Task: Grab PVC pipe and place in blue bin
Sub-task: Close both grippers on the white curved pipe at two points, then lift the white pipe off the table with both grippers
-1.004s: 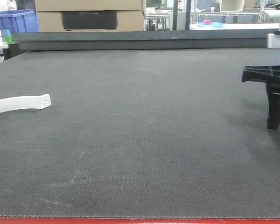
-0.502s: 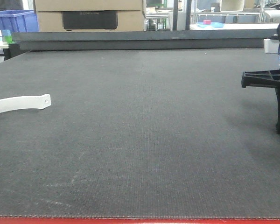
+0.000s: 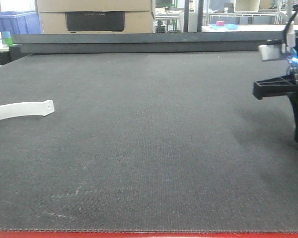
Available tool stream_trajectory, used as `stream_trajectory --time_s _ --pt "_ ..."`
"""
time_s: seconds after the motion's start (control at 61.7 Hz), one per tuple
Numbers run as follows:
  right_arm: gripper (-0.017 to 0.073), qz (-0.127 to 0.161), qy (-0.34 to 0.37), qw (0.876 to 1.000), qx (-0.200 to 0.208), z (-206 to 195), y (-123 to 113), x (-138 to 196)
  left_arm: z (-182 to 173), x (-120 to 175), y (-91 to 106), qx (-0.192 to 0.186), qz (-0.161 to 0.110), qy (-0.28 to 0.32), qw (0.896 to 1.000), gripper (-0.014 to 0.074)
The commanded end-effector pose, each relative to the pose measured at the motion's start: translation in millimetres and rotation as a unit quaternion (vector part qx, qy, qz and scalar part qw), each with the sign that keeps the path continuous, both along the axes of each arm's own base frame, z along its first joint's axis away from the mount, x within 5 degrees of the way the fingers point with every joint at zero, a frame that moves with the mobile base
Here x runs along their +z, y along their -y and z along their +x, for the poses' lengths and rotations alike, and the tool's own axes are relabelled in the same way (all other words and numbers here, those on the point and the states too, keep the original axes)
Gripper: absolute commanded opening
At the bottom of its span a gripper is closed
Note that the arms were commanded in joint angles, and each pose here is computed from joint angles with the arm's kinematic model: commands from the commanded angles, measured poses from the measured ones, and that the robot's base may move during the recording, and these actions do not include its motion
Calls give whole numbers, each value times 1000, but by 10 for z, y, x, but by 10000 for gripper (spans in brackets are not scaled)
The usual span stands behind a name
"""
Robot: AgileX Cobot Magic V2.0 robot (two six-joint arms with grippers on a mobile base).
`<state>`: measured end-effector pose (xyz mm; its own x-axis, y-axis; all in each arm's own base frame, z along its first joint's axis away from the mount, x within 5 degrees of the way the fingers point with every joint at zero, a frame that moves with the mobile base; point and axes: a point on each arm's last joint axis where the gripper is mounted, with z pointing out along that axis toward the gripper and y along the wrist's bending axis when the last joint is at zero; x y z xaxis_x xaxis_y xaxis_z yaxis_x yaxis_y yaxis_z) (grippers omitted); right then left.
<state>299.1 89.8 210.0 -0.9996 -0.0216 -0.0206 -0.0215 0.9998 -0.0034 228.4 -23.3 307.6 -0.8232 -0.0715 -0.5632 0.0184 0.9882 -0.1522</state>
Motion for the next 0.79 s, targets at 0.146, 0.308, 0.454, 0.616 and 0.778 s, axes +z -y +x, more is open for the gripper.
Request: stream_trajectory --time_s 0.146,0.308,0.454,0.616,0.778 --pt "-167 8 39 999 19 -45 -42 210 130 -61 -167 28 29 -91 995 -111" --pt "-167 22 84 996 20 -53 -40 355 393 -160 -353 59 26 -144 988 -111" --pt "-167 26 97 995 20 -61 -38 407 570 -298 -427 46 34 -168 984 -111" --pt "-167 28 103 994 21 -51 -41 410 685 -492 -427 25 34 -210 977 -111" --pt "-167 30 110 993 21 -35 -46 407 736 -577 -440 24 39 -221 974 -83"
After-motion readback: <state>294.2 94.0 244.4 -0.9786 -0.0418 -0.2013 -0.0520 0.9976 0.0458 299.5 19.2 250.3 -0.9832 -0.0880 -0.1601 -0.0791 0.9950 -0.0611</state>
